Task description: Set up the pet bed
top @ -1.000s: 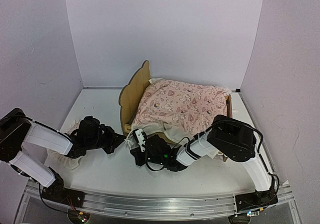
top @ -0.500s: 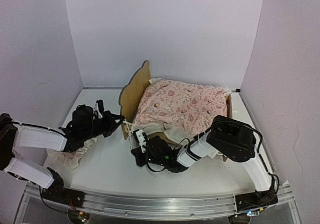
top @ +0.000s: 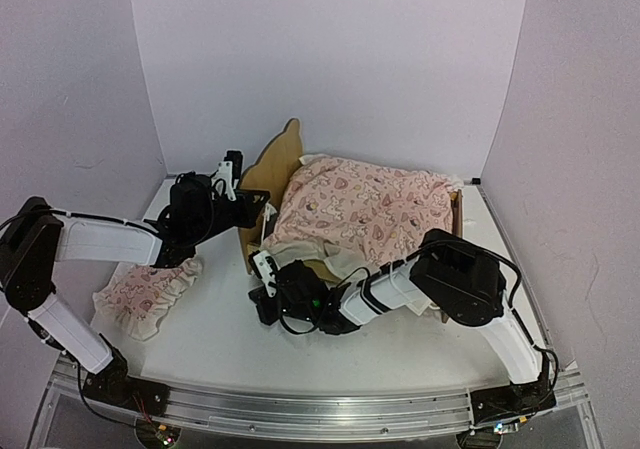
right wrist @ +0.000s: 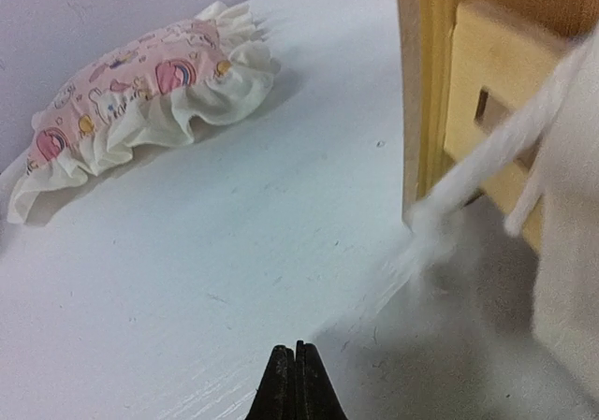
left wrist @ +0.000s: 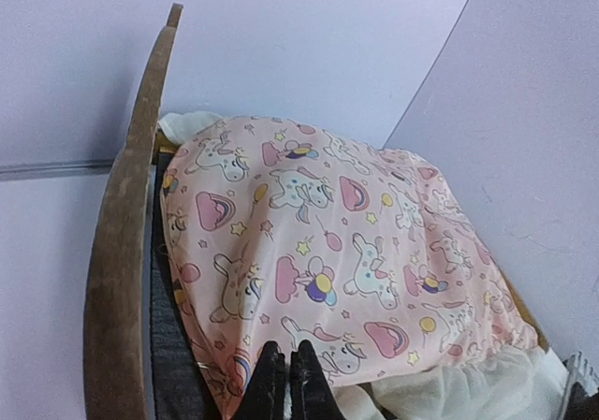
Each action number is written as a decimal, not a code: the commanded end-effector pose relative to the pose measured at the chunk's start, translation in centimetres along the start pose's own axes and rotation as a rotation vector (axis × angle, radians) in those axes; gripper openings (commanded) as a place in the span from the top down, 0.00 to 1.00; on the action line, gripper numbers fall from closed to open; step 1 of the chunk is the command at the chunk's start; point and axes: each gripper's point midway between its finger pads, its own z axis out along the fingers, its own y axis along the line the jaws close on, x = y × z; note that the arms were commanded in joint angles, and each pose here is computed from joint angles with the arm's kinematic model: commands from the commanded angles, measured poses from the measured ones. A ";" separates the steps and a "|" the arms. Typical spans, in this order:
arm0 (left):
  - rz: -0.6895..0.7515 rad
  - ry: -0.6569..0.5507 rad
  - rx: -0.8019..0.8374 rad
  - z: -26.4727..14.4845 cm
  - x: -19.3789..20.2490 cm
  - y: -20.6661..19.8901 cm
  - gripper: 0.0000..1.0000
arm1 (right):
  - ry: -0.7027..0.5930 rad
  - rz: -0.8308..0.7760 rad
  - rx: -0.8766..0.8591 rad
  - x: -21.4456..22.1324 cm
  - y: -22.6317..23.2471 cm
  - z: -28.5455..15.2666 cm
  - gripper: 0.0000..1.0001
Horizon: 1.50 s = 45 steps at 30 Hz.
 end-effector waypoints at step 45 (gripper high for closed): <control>-0.190 0.154 0.026 -8.9 2.2 -1.5 0.21 | 0.378 0.259 0.636 -7.8 -23.7 -35.8 0.02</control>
